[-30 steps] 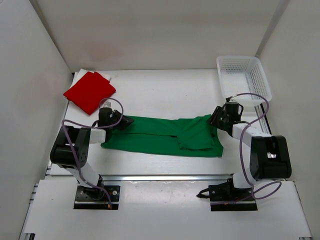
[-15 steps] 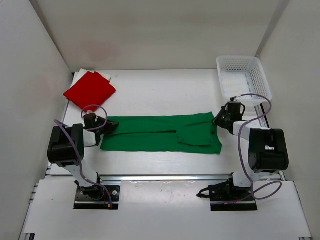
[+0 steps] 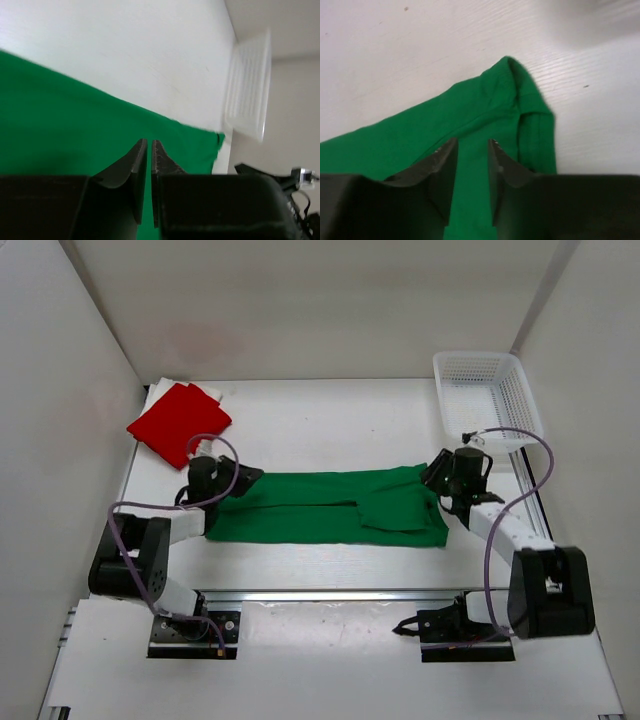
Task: Fold and stack the t-shirts
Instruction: Fold the other side of the tshirt into a rectangle, then rotate the tshirt 90 degrees
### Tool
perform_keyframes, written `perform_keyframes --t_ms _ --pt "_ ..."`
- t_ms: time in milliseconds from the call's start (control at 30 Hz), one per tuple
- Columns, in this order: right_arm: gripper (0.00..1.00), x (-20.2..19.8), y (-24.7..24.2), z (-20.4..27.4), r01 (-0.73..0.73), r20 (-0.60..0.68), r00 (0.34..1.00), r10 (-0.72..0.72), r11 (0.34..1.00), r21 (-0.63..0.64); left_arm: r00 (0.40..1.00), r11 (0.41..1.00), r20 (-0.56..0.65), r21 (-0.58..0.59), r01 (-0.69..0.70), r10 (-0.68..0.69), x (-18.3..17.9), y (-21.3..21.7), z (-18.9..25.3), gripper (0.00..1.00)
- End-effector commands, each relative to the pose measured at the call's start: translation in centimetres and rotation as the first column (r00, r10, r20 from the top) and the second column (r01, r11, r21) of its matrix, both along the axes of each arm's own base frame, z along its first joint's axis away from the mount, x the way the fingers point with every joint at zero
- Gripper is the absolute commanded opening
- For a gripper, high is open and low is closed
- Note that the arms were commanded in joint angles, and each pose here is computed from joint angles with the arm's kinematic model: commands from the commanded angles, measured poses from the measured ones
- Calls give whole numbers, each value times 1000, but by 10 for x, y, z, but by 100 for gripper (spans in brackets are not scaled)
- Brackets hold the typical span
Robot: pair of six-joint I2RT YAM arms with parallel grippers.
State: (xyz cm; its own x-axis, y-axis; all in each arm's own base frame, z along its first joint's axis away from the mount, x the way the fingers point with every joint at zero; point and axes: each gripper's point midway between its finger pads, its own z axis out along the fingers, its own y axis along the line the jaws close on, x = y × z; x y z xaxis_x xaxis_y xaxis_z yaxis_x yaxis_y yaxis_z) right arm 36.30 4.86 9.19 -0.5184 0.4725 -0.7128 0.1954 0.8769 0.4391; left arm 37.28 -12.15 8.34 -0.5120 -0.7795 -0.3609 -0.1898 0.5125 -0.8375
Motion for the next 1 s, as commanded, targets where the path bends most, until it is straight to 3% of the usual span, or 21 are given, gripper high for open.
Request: perform_keyframes --t_ms 0,67,133,367,500,600,833,967 --pt "24 -27 12 -10 4 0 1000 -4 1000 -23 992 993 72 70 96 -101 -1 -36 19 21" --pt "9 -52 19 -35 -12 -59 998 13 1000 11 986 986 35 43 159 -161 -11 -55 6 20" --pt "1 -69 22 -49 -16 -86 996 21 998 63 985 985 12 -5 175 -174 -16 -60 -3 20" --pt "0 -97 18 -70 -11 -162 986 24 996 84 972 971 30 -58 233 -232 -41 -70 0 19" --pt "0 -72 20 -20 -19 -37 999 20 1000 15 959 961 97 -48 271 -266 -53 -76 21 20" --pt "0 -59 37 -5 -77 -28 997 77 997 -26 934 944 150 1 329 -325 -62 -91 40 21" --pt "0 -18 65 -41 -163 -156 976 155 986 -37 853 875 198 63 480 -483 -100 -134 58 22" --pt "0 4 77 -59 -201 -216 955 203 979 34 831 855 213 52 515 -514 -119 -138 60 23"
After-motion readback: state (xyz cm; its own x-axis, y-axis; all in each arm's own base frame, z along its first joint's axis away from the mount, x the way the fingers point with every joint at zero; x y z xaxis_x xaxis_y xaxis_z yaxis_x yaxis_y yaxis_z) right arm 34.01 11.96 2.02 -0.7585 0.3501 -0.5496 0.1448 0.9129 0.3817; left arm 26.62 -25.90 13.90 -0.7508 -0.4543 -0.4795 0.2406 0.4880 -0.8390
